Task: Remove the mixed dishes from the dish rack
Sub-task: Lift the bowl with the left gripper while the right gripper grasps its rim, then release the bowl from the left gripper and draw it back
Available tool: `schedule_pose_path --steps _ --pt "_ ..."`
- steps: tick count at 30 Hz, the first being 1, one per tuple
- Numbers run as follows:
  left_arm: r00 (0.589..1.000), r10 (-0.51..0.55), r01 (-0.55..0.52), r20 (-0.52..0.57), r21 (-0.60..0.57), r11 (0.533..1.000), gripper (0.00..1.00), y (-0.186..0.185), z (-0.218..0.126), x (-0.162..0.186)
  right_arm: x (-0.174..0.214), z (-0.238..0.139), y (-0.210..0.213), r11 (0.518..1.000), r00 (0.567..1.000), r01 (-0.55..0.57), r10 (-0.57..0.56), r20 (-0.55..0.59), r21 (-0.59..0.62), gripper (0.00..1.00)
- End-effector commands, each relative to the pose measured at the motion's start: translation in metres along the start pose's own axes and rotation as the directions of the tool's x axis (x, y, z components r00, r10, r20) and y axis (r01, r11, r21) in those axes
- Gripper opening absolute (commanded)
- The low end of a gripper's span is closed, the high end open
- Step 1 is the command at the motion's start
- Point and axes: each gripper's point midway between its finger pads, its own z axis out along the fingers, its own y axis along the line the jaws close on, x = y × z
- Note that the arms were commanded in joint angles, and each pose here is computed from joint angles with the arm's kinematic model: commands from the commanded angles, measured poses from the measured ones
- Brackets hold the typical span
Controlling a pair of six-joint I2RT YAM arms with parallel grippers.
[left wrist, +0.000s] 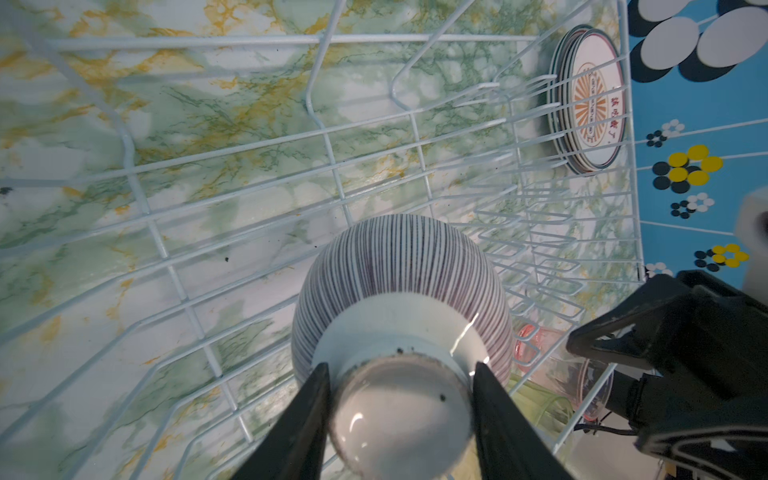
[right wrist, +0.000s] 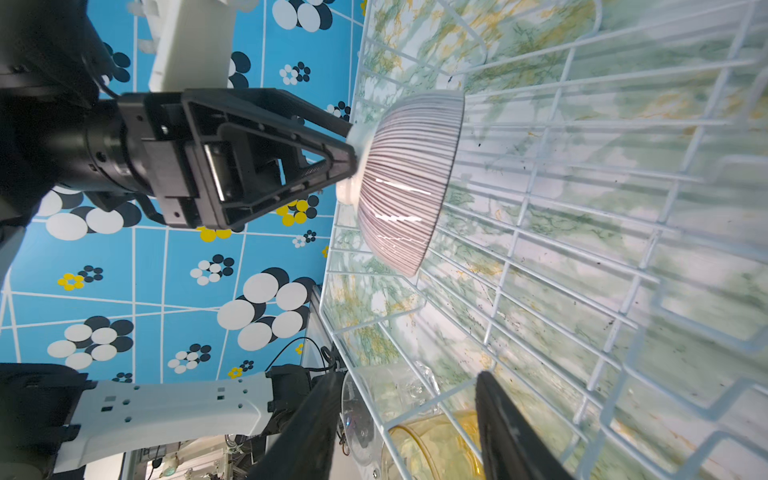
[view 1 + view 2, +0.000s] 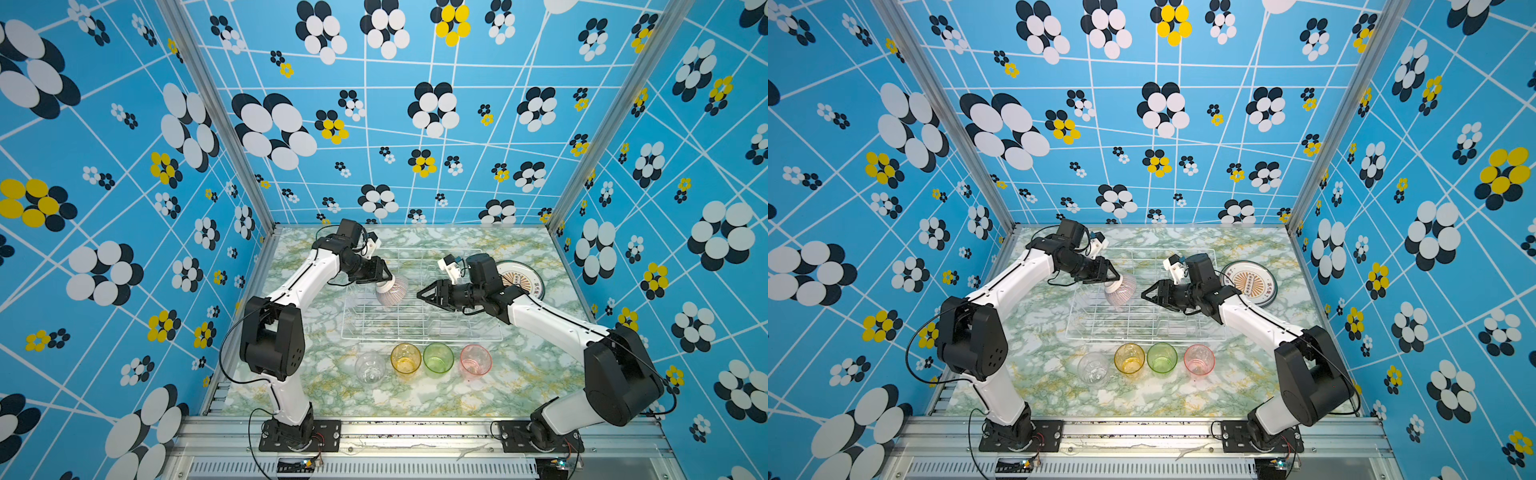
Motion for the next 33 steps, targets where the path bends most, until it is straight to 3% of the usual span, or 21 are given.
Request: schedule_pose_path --steps 1,24,33 --pt "0.996 0.020 -0.035 0.082 0.184 0.982 0.37 -0.040 -0.023 -0.014 -0.012 0.003 0.019 0.993 0.999 0.008 -0.002 0.049 -0.120 0.55" --pt "0.991 -0.065 0.007 0.114 0.448 0.894 0.37 -0.078 -0.024 -0.017 -0.049 0.007 0.061 0.944 0.984 0.039 0.021 0.178 -0.327 0.47" --pt "0.992 -0.061 0.002 0.107 0.478 0.878 0.37 -0.088 -0.020 -0.017 -0.055 0.007 0.069 0.932 0.980 0.042 0.031 0.196 -0.359 0.21"
